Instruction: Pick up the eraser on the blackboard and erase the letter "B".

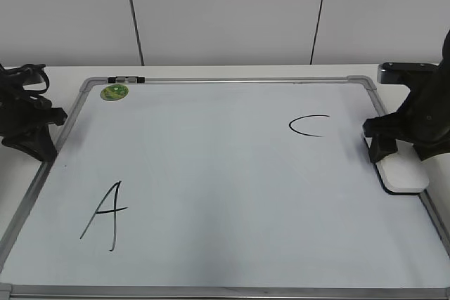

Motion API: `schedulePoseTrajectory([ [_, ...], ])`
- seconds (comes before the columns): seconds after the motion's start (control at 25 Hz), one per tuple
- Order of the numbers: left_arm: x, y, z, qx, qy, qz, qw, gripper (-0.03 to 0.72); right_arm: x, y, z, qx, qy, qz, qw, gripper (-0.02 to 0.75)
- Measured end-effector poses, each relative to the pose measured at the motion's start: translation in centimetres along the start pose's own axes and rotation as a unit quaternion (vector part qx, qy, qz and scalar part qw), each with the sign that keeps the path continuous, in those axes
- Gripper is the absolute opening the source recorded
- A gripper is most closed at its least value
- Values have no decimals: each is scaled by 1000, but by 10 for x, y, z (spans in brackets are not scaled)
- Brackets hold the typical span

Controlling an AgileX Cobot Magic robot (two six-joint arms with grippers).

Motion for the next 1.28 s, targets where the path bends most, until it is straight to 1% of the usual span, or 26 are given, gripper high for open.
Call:
schedulePoseTrajectory([
  [0.12,0,0,0,0,0,0,1000,11,0,0,0,0,0,0,1000,550],
  [0.32,0,0,0,0,0,0,1000,11,-1,-3,1,2,-3,-7,1000,613],
  [0.48,0,0,0,0,0,0,1000,12,-8,-11,4,6,-7,-6,1000,624],
  [0.68,0,0,0,0,0,1,1000,21,-29,-28,8,1,-7,-6,1000,626],
  [0.8,-2,-2,0,3,1,2,1000,48,-48,-39,8,-6,-5,-24,1000,621],
  [0.84,-3,-2,-1,5,2,4,1000,67,-53,-41,9,-6,-6,-29,1000,617],
  [0.88,-4,-3,-1,7,4,7,1000,104,-59,-44,10,-7,-6,-36,999,614],
  [0.96,-7,-6,-2,10,6,9,1000,206,-67,-48,10,-7,-8,-44,999,609],
  [1.08,-19,-19,-3,14,7,-6,1000,422,-80,-51,12,-8,-9,-48,999,602],
  [1.12,-23,-22,-3,15,7,-9,1000,469,-85,-52,12,-9,-8,-48,999,599],
  [1.2,-34,-27,-6,17,10,-9,1000,528,-97,-54,13,-12,-9,-53,998,595],
  [1.28,-51,-31,-10,22,12,-14,1000,547,-113,-54,13,-15,-11,-59,998,594],
])
Point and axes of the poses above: a point on each arm's last joint axis where the gripper is mounted, x pointing out along that axis toward the gripper, z along the wrist's bending axis when the last joint is at zero, y = z × x, the point moved 9 cm from there along x, pointing out along that axis toward the gripper, and after that the axes turned 10 degrees about x, right-handed, at the moved point
